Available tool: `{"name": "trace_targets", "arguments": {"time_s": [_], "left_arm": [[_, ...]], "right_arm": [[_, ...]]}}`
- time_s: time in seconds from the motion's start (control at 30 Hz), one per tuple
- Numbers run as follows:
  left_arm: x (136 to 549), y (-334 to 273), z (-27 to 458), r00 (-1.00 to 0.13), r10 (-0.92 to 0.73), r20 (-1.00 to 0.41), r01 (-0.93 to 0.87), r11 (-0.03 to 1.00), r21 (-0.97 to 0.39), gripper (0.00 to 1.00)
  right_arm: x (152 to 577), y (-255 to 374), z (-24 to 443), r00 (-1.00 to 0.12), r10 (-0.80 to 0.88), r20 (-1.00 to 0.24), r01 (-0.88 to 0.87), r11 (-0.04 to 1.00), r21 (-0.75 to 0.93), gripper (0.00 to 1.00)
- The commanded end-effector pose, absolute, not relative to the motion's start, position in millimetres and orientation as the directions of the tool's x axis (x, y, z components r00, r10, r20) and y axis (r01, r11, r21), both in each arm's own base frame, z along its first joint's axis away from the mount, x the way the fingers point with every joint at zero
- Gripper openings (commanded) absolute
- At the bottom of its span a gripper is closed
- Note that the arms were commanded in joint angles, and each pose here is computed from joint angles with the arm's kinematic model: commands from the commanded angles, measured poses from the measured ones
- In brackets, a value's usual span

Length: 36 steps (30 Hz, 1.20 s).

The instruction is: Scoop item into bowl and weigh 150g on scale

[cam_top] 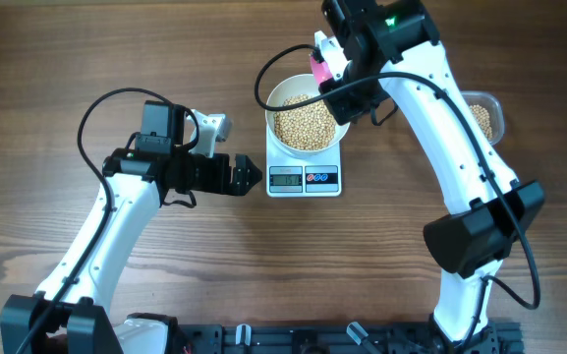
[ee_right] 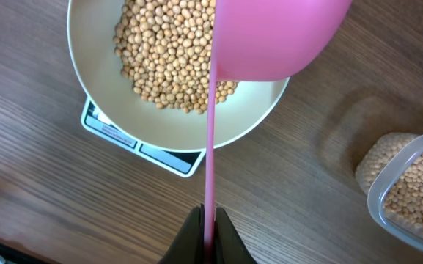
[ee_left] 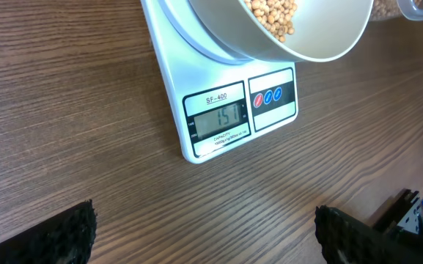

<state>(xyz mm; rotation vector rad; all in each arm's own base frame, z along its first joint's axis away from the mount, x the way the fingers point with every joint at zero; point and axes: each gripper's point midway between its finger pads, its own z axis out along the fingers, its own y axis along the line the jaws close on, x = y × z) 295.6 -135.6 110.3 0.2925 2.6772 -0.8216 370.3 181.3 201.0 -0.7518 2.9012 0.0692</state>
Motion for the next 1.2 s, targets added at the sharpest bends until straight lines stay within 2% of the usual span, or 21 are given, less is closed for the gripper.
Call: {"name": "trace_targets", "arguments": {"time_s": [0.0,0.33,0.67,1.17], "left_arm": [[301.1,-136.4,115.3,-0.913,0.117,-0.391,0.314,0.812,-0.491,1.00],[301.1,-136.4,115.3,-0.913,0.117,-0.391,0.314,0.812,-0.491,1.00],[301.1,-136.4,115.3,-0.913,0.117,-0.391,0.314,0.812,-0.491,1.00],[301.1,-136.4,115.3,-0.913,0.117,-0.391,0.314,0.812,-0.491,1.00]], "right_arm": [[370.6,179.8,192.3,-0.850,-0.514,-0.116,-0.516,0.857,-0.011,0.04],[358.3,196.4,187.3,-0.822,-0.562,-0.088,-0.564,0.826,-0.009,0.04],[363.2,194.9,153.8,-0.835,-0.550,0.004,-0.550,0.835,-0.034,0.04],[365.8,195.7,148.1,-0.840,-0.543,0.010,-0.543,0.839,-0.037,0.04]]}}
